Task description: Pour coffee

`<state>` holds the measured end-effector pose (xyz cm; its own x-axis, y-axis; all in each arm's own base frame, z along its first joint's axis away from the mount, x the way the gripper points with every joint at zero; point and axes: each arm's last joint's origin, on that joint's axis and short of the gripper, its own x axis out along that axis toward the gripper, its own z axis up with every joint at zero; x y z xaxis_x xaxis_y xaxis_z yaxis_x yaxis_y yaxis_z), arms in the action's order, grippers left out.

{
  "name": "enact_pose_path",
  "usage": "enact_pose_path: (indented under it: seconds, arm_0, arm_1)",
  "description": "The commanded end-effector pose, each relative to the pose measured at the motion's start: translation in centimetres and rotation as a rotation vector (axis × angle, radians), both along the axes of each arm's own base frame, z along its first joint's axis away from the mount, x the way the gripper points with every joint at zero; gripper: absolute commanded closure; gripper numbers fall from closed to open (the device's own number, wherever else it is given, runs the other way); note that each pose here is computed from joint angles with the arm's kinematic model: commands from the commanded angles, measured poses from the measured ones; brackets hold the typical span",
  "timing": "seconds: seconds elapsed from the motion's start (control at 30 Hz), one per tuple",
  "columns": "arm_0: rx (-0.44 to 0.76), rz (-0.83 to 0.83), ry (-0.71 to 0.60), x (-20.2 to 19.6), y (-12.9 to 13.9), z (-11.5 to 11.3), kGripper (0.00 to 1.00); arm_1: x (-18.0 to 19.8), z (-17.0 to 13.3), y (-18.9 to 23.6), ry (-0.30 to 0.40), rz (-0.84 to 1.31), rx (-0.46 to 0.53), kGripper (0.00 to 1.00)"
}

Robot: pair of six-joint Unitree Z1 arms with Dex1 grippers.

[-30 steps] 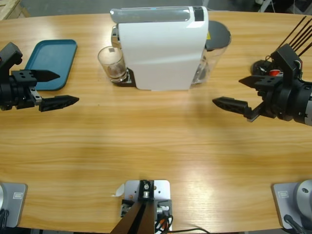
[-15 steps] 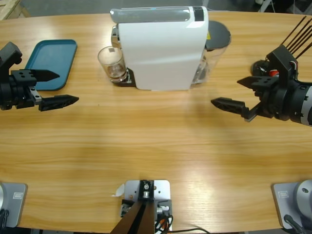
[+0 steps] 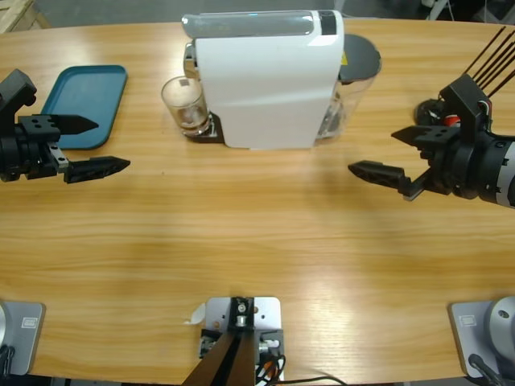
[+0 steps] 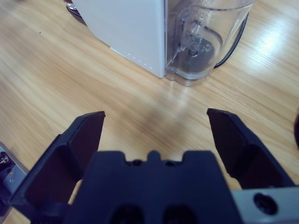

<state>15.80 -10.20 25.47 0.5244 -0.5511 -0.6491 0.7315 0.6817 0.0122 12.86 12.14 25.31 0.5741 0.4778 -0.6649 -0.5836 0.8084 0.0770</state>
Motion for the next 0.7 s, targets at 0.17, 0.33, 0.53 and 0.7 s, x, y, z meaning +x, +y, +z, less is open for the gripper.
enact_pose_path:
  seconds: [0.17,0.33,0.53,0.7]
  arm_0:
    - [0.015,0.004,0.034,-0.11,0.15,-0.99,0.000]
    - [0.001,-0.010,0.035,-0.29,0.07,-0.87,0.000]
    - [-0.004,-0.021,0.037,-0.36,-0.04,-0.84,0.004]
    - [-0.004,-0.022,0.036,-0.41,-0.04,-0.82,0.004]
  arm_1:
    - [-0.07,-1.17,-0.05,0.040,-0.007,-0.023,0.000]
    - [-0.05,-1.20,-0.03,0.041,-0.007,-0.025,0.000]
    - [-0.12,-1.08,-0.10,0.036,-0.007,-0.020,0.000]
    - [-0.10,-1.12,-0.08,0.038,-0.007,-0.022,0.000]
